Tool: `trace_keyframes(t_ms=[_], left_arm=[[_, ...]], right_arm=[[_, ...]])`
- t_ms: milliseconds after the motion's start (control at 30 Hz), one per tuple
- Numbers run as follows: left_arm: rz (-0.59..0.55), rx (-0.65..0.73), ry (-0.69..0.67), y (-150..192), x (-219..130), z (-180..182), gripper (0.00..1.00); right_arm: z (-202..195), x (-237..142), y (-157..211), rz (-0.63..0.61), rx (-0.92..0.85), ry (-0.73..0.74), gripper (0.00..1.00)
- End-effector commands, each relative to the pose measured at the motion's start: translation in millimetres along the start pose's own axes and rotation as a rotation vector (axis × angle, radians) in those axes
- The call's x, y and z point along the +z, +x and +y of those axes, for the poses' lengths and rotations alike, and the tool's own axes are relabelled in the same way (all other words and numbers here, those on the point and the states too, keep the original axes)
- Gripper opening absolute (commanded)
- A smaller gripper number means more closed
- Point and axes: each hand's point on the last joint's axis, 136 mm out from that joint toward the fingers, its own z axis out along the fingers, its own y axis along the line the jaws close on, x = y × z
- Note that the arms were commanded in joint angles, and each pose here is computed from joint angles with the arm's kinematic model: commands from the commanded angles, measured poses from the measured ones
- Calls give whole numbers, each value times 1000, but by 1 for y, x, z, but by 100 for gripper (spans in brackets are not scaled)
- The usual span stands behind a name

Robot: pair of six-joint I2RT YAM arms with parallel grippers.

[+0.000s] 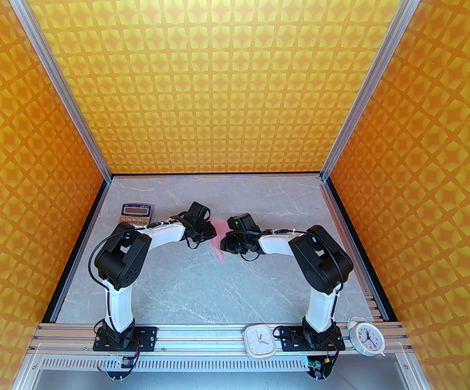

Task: Fold a paper plane with a square sheet of paper (fold left side to right side)

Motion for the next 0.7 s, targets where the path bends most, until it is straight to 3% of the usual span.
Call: trace_keyframes(t_ms=[0, 333, 433, 667], left_arm=[[8, 3, 73, 7, -5, -8, 27], [13, -4, 175, 17, -5, -17, 24], [20, -10, 164, 17, -3, -15, 11], [16, 7, 143, 15, -6, -17, 12]], right_arm=[[-10, 7, 4, 14, 17, 42, 9], [-10, 8, 5, 13, 24, 35, 10], [-6, 4, 3, 5, 14, 29, 10], [2, -6, -2, -2, -20, 35, 12]])
